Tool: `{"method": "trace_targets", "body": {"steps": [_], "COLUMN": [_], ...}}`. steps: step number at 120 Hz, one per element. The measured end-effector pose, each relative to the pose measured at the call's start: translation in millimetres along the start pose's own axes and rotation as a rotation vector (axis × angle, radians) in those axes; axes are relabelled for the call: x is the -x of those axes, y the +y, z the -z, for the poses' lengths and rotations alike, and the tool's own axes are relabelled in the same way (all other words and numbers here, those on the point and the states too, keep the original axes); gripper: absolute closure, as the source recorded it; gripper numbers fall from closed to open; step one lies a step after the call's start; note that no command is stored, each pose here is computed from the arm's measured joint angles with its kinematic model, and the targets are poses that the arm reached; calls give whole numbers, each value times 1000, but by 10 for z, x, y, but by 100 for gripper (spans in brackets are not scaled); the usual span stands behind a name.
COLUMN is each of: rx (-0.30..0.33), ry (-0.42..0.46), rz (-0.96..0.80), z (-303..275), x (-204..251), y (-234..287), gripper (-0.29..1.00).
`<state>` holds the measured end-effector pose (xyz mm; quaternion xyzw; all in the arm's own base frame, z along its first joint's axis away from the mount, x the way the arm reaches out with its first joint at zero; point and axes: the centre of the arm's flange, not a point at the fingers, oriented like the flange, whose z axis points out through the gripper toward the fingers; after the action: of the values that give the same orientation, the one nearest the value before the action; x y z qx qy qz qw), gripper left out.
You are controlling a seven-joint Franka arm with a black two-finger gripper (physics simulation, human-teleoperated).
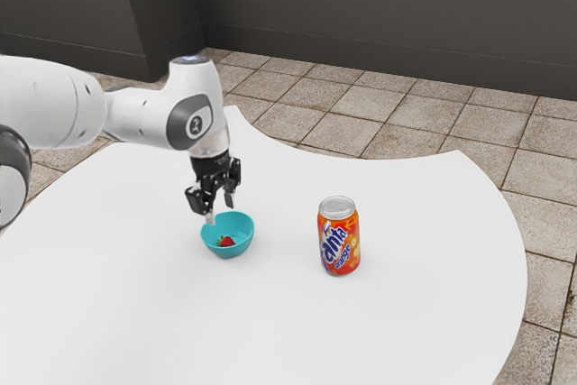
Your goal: Take strawberry from the bowl
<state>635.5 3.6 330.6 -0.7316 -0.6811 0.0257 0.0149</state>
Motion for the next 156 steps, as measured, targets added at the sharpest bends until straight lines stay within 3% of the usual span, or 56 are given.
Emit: {"method": "trace_targets", "body": {"steps": [68, 156], "rx": [-29, -33], "ry": [-9, -6], "rz": [193, 282], "z": [-399, -561], "x": [21, -8], "y": [35, 59], "gripper": [33, 35]}}
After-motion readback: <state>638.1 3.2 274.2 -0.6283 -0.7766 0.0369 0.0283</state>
